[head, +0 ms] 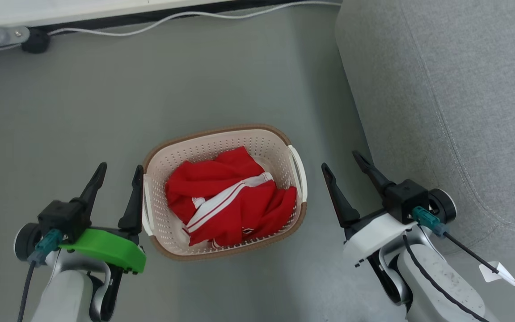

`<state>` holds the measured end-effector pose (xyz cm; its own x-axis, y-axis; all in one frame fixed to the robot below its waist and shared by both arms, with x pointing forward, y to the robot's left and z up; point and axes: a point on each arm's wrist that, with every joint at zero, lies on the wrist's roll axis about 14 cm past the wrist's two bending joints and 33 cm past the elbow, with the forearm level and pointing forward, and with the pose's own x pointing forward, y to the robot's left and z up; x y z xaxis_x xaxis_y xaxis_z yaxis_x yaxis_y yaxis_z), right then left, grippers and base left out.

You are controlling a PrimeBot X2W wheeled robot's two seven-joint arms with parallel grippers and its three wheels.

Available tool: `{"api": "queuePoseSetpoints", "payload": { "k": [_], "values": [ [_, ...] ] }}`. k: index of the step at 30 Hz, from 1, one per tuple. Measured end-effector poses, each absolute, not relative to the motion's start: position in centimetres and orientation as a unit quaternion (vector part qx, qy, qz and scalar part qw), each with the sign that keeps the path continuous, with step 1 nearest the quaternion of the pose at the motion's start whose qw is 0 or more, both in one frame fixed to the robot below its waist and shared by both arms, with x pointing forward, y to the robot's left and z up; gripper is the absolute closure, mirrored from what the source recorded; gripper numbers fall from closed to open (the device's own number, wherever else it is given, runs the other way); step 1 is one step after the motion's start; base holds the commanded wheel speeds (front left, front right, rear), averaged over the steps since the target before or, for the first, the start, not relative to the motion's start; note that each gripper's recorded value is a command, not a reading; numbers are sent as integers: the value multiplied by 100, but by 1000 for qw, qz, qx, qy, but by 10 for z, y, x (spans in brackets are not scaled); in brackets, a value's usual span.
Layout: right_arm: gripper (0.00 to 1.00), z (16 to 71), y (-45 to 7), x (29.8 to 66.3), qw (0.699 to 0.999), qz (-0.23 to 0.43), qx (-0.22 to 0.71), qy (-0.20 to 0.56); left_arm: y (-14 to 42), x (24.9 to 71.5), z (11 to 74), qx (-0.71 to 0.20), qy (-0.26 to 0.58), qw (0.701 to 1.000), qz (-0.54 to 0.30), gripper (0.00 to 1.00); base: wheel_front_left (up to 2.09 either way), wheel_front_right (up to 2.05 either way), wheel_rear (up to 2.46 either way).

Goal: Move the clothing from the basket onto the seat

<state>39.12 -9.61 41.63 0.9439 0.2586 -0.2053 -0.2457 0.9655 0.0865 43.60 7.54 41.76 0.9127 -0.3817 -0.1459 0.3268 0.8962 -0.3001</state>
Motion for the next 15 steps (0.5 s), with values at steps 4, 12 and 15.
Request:
{"api": "queuePoseSetpoints", "payload": {
  "k": [4,12,15],
  "values": [
    [0,401,-103,393,984,117,31,129,54,447,405,-140,118,960,-211,0,0,0,0],
    [0,369,-106,399,979,107,40,170,25,457,366,-139,171,942,-253,0,0,0,0],
    [0,360,-105,404,977,108,46,177,12,455,351,-128,194,932,-279,0,0,0,0]
  ]
}}
